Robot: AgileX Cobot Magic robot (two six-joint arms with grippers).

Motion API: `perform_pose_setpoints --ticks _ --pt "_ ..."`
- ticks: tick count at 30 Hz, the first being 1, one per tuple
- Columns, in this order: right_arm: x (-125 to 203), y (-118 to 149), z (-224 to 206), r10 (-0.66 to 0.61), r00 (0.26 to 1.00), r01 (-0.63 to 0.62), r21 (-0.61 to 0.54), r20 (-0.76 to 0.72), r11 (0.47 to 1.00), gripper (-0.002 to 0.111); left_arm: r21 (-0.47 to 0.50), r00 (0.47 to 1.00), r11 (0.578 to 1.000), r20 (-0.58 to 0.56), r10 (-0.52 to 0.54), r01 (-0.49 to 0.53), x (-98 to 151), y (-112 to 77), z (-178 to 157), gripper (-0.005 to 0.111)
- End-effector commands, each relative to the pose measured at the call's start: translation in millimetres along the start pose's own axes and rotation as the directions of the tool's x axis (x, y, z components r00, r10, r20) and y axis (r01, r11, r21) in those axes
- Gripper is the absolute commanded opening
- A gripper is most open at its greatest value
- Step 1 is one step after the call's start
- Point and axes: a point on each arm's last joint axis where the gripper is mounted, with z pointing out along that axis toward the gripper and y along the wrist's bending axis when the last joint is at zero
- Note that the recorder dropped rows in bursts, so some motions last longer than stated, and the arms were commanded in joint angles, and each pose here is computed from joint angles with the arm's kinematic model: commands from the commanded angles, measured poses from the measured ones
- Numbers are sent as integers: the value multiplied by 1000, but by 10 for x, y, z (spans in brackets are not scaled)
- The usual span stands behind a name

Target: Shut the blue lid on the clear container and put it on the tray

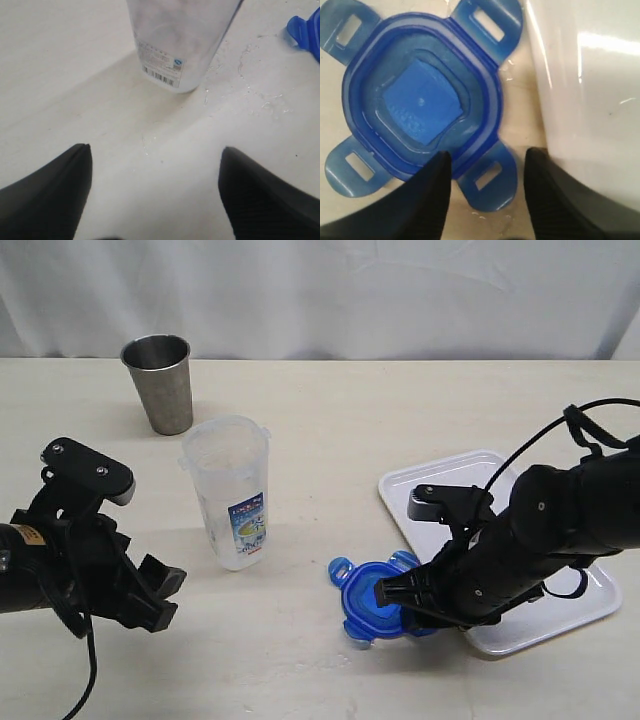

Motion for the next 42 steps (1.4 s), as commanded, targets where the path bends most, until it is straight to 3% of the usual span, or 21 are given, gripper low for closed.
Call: perform_pose_setpoints --ticks 1,9,18,35,40,42 --pt "20 -23 40 -6 1000 6 6 -27 1000 40 -2 1000 1000 4 -13 13 3 6 -12 67" --pt "38 -18 39 -53 997 53 -1 -47 999 31 -2 1000 1000 4 -13 13 3 6 -12 67" --pt "29 -19 40 -132 991 132 -3 -37 991 4 -2 1000 1000 4 -13 13 3 6 -12 67" --pt "-279 155 -137 -314 949 314 -29 -18 949 5 -3 1000 1000 6 -13 13 1 7 -12 67" --pt "-241 109 -139 -331 941 332 3 -74 943 30 -3 1000 1000 6 -13 13 1 7 -12 67" --pt "-223 85 -142 -309 946 313 24 -101 949 31 -3 1000 1000 6 -13 13 1 7 -12 67"
